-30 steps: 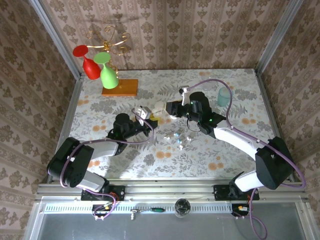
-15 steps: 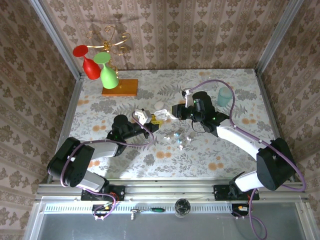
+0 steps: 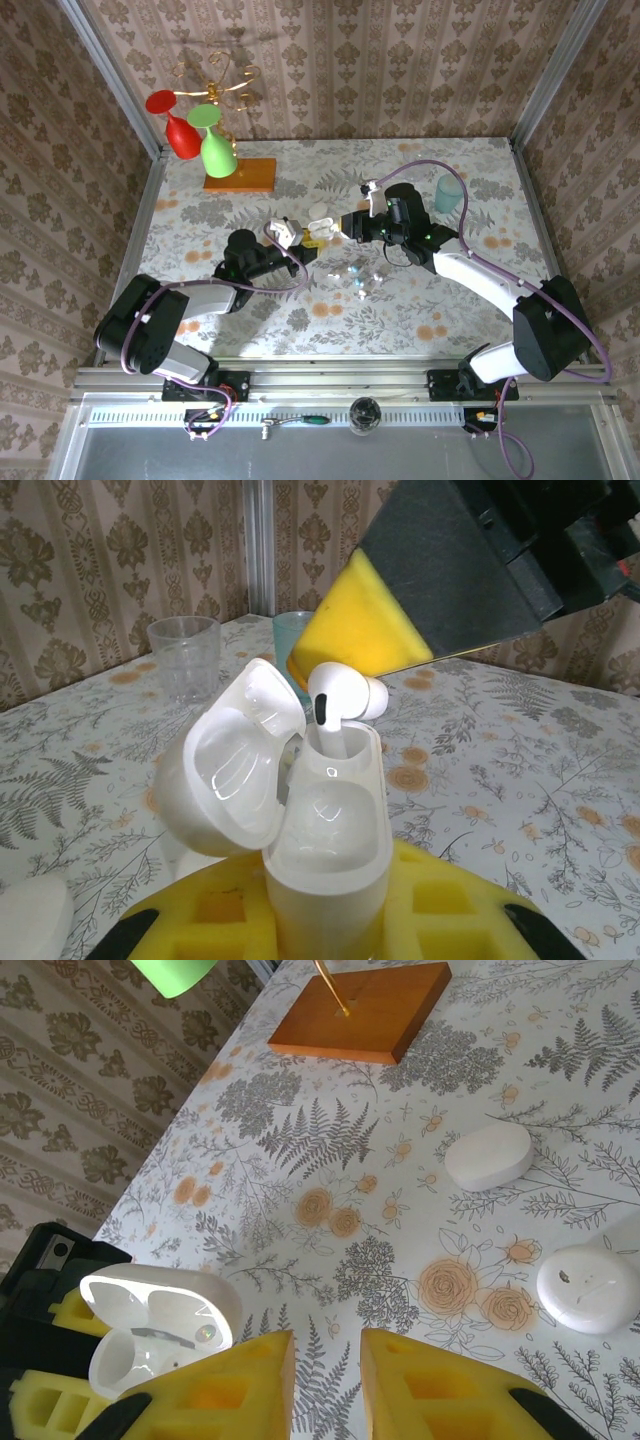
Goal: Insert the wireless bluetooth earbuds into the charging case
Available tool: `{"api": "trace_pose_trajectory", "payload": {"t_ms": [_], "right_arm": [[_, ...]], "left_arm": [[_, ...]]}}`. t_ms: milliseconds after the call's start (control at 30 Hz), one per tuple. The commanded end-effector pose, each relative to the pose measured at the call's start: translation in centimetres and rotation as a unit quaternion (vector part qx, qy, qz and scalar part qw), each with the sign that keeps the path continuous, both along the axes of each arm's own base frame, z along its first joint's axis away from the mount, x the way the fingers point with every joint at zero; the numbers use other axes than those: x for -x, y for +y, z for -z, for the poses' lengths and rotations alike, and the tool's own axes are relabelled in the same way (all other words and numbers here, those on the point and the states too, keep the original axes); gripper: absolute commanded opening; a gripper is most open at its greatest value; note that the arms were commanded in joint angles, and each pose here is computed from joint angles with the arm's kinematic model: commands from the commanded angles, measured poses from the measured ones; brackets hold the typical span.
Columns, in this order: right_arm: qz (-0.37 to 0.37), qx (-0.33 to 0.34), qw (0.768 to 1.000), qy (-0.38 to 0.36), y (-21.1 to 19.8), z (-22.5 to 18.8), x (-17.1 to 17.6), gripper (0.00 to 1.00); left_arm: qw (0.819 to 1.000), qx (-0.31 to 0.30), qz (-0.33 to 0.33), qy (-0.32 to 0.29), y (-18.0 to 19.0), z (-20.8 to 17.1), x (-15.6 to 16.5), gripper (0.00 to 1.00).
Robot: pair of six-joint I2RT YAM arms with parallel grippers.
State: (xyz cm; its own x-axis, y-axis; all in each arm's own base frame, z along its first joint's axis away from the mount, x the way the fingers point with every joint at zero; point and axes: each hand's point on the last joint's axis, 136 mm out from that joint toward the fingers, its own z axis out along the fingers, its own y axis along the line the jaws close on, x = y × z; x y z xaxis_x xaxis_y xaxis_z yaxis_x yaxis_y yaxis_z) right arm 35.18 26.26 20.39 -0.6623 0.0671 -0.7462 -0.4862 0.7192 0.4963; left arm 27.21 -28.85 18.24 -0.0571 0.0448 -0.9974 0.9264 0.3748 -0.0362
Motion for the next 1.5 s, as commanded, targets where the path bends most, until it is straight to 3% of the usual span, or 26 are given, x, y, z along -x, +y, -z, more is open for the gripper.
{"api": "trace_pose_trajectory", "payload": {"t_ms": [0, 1467], "right_arm": [[-0.019, -0.002, 1.0, -0.006, 0.3, -0.7, 0.9, 0.27], [-0.034, 0.004, 0.999, 0.006, 2.2, -0.2, 0.4, 0.33]], "left_arm": [[1.0, 0.01, -0.014, -0.01, 0.0, -1.3, -0.6, 0.0], [0.999, 0.015, -0.005, 0.03, -1.2, -0.6, -1.4, 0.0]]}}
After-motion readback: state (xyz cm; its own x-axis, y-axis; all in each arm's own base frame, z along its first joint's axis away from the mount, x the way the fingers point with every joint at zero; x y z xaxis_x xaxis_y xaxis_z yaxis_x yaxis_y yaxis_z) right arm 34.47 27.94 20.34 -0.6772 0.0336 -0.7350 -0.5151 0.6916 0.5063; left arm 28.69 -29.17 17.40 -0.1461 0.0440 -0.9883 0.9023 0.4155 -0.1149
